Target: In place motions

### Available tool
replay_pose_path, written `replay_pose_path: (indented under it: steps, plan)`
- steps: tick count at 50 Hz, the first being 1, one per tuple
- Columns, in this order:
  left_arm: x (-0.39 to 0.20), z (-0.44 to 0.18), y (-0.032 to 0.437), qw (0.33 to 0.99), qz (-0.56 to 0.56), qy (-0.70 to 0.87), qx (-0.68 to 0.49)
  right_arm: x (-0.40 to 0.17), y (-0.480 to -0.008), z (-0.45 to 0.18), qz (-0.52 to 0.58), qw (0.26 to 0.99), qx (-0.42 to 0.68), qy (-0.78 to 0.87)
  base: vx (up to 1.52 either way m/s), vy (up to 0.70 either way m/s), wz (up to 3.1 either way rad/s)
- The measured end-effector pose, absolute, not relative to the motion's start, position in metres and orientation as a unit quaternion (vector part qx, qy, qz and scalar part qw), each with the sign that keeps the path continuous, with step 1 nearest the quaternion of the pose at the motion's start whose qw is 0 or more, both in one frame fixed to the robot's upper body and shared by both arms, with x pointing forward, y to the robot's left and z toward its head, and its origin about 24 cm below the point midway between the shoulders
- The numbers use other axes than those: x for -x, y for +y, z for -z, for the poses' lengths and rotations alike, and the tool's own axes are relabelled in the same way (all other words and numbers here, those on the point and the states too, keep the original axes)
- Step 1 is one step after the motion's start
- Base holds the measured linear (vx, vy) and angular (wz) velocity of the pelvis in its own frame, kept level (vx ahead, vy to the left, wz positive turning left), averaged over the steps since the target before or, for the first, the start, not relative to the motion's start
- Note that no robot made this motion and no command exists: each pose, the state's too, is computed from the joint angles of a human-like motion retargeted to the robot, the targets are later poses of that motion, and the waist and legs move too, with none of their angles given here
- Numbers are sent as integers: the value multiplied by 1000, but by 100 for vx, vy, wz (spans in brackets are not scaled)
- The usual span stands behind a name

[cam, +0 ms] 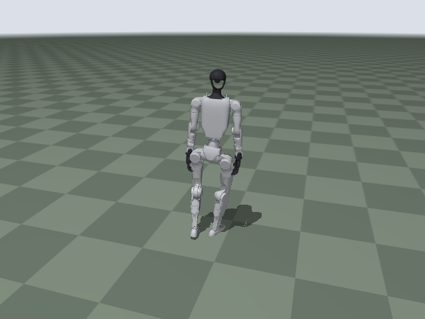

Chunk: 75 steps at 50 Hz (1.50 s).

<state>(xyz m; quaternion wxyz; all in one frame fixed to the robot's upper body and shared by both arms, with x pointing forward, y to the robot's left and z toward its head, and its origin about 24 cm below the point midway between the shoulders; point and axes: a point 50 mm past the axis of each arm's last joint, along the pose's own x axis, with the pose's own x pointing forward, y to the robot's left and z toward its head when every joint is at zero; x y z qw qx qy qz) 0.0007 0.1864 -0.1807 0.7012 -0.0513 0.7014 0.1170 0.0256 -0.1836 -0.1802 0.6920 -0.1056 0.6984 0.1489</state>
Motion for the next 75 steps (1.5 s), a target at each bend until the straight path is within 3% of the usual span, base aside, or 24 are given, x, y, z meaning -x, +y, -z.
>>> replay_pose_path:
  steps: [10, 18, 25, 32, 37, 46, 50, 54, 61, 65, 70, 75]
  plan:
    - [-22, 182, 174, 724, -96, 677, 88, -50, -189, 177, -169, 708, 124, 674, -35, 26, -221]
    - [-2, 175, 224, 713, -101, 693, 17, -81, -184, 173, -163, 747, 111, 635, -49, 54, -294]
    - [52, 165, 248, 650, -158, 743, 6, -55, -215, 173, -106, 717, 105, 681, -41, 62, -385]
    - [59, 166, 235, 626, -148, 765, 32, -20, -250, 168, 2, 679, 96, 728, -42, 50, -253]
    - [21, 174, 218, 666, -111, 735, 65, 8, -254, 166, 72, 650, 45, 755, -37, 26, -44]
    - [-89, 171, 191, 805, -29, 592, 31, 67, -239, 160, 153, 577, -86, 798, -17, 13, -59]
    - [-93, 169, 190, 822, -11, 569, 21, 64, -224, 164, 123, 577, -77, 804, -6, -7, -106]
    - [-74, 172, 196, 811, -30, 583, 29, 25, -209, 173, 22, 626, -41, 778, -12, -8, -174]
    - [-17, 181, 184, 734, -77, 669, 90, -80, -174, 174, -166, 736, 93, 650, -19, 6, -202]
    - [11, 182, 174, 693, -89, 707, 108, -113, -154, 166, -230, 767, 134, 584, -7, 7, -143]
    - [20, 181, 171, 681, -85, 722, 92, -106, -150, 169, -238, 760, 137, 589, 5, 1, -125]
    - [17, 182, 171, 685, -83, 718, 92, -53, -169, 178, -201, 696, 93, 683, 23, -2, -22]
